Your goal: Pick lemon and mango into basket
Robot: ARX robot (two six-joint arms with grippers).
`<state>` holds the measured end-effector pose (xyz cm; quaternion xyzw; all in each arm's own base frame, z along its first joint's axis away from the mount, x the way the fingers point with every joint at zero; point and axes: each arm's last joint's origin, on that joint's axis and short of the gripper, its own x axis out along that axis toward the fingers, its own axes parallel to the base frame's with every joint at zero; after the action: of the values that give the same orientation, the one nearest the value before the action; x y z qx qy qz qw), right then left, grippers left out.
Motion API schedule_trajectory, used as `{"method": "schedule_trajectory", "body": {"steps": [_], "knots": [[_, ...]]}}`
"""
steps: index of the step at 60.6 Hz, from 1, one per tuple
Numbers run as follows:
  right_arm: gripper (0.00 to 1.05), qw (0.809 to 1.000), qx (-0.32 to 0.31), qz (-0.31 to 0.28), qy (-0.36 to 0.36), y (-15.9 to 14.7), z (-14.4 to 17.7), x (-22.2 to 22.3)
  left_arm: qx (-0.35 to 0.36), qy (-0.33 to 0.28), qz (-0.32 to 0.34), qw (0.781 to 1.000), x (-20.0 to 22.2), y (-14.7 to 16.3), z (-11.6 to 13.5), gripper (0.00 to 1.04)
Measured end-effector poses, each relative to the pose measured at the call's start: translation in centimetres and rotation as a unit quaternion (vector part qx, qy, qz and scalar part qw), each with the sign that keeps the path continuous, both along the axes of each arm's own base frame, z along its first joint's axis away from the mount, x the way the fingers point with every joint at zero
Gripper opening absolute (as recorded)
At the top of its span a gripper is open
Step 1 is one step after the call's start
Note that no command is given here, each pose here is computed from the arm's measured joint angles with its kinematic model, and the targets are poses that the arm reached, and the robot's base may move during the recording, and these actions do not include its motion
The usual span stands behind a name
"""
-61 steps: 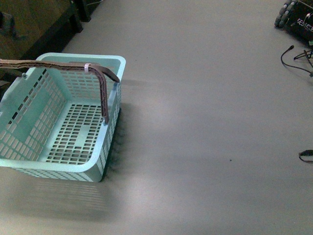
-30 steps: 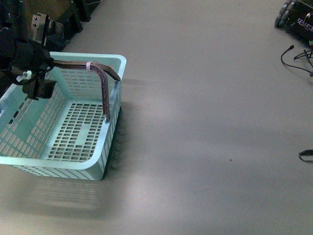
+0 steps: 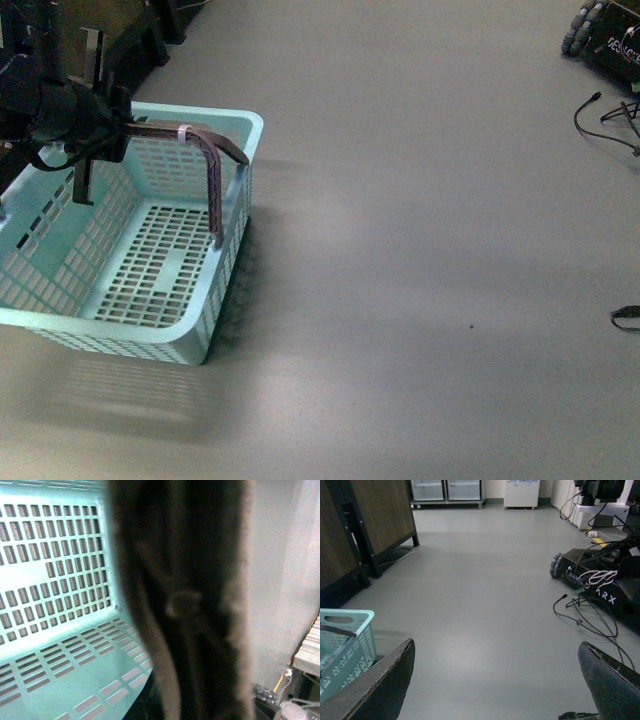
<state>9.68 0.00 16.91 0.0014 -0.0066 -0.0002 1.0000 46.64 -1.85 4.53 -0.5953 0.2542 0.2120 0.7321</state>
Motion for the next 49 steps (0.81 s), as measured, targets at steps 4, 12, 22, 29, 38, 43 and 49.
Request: {"method": "schedule_trajectory", "body": {"steps": [4, 12, 22, 29, 38, 43, 49], "knots": [[0.96, 1.0, 0.0, 0.0, 0.0, 0.0, 0.0, 0.0, 0.006, -0.001, -0.005, 1.0, -0.6, 0.0, 0.6, 0.05], [0.96, 1.0, 0.0, 0.0, 0.0, 0.0, 0.0, 0.0, 0.0, -0.004, -0.006, 1.0, -2.2, 0.2, 2.4, 0.05], [0.96, 1.0, 0.0, 0.0, 0.0, 0.0, 0.0, 0.0, -0.004, -0.027, -0.006, 1.0, -5.4, 0.6, 6.2, 0.05], [0.96, 1.0, 0.0, 0.0, 0.0, 0.0, 0.0, 0.0, -0.019, -0.057, -0.003, 0.998, -8.1, 0.9, 9.7, 0.05], [0.96, 1.0, 0.0, 0.0, 0.0, 0.0, 0.0, 0.0, -0.036, -0.104, 0.001, 0.994, -11.8, 1.1, 14.7, 0.05], [0.96, 1.0, 0.0, 0.0, 0.0, 0.0, 0.0, 0.0, -0.044, -0.123, 0.004, 0.991, -13.7, 1.1, 17.1, 0.05], [0.96, 1.0, 0.0, 0.0, 0.0, 0.0, 0.0, 0.0, -0.053, -0.154, 0.003, 0.987, -16.5, 0.7, 20.6, 0.05]]}}
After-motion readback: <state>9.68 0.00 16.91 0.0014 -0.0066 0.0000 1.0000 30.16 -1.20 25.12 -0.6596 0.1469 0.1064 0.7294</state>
